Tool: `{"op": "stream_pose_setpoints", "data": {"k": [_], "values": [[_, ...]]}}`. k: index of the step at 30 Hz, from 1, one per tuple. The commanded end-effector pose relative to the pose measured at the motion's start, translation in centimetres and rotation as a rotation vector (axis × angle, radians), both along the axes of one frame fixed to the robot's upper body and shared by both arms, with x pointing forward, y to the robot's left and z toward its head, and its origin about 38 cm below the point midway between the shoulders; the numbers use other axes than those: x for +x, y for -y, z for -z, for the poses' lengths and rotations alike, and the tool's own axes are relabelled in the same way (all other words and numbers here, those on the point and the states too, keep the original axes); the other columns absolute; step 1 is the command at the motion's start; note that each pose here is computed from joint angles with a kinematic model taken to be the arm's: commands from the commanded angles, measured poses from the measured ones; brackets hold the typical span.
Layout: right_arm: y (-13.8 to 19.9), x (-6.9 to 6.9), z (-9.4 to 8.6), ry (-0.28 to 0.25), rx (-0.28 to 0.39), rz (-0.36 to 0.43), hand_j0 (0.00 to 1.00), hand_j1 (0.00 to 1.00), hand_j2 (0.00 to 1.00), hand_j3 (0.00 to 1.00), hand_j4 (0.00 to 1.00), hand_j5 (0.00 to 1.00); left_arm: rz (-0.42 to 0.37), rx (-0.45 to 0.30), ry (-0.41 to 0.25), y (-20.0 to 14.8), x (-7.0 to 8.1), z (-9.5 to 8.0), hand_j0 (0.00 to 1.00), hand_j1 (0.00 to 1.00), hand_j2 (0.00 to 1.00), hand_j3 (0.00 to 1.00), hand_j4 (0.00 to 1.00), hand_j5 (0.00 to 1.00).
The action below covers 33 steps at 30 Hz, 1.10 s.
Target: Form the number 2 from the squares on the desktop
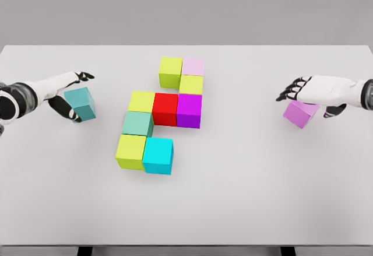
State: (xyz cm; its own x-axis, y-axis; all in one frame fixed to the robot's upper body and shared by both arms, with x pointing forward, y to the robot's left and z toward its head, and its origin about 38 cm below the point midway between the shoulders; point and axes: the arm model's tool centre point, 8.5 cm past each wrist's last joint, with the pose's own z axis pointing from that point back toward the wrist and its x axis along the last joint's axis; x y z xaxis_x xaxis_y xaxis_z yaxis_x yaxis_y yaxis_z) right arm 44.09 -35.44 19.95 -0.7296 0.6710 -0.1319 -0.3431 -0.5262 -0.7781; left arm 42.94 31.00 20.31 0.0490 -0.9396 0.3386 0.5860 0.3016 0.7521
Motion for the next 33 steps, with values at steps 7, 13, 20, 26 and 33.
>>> {"op": "stream_pose_setpoints", "data": {"k": [7,13,20,26,33], "values": [[-0.1,0.2,1.0,-0.018,-0.012,0.008,1.0,1.0,1.0,1.0,1.0,1.0,-0.018,0.023,-0.011,0.0,0.5,1.3,0.99,0.99,0.99,0.99,0.99,0.99],[-0.3,0.2,0.7,-0.015,0.006,0.004,0.57,0.57,0.57,0.57,0.57,0.57,-0.019,0.048,-0.003,0.2,0.6,1.7,0.98,0.98,0.98,0.98,0.98,0.98],[-1.2,0.4,0.8,-0.011,0.025,-0.005,0.53,0.53,0.53,0.53,0.53,0.53,-0.026,0.07,0.01,0.3,0.8,1.8,0.97,0.97,0.97,0.97,0.97,0.97],[-2.7,1.7,-1.0,0.033,0.07,-0.022,0.52,0.52,0.52,0.52,0.52,0.52,-0.049,0.078,-0.009,-0.5,0.9,2.4,0.97,0.97,0.97,0.97,0.97,0.97],[-6.1,2.1,-1.8,0.062,0.122,-0.092,0.52,0.52,0.52,0.52,0.52,0.52,-0.076,0.087,-0.026,-1.4,1.1,3.0,0.97,0.97,0.97,0.97,0.97,0.97]]}}
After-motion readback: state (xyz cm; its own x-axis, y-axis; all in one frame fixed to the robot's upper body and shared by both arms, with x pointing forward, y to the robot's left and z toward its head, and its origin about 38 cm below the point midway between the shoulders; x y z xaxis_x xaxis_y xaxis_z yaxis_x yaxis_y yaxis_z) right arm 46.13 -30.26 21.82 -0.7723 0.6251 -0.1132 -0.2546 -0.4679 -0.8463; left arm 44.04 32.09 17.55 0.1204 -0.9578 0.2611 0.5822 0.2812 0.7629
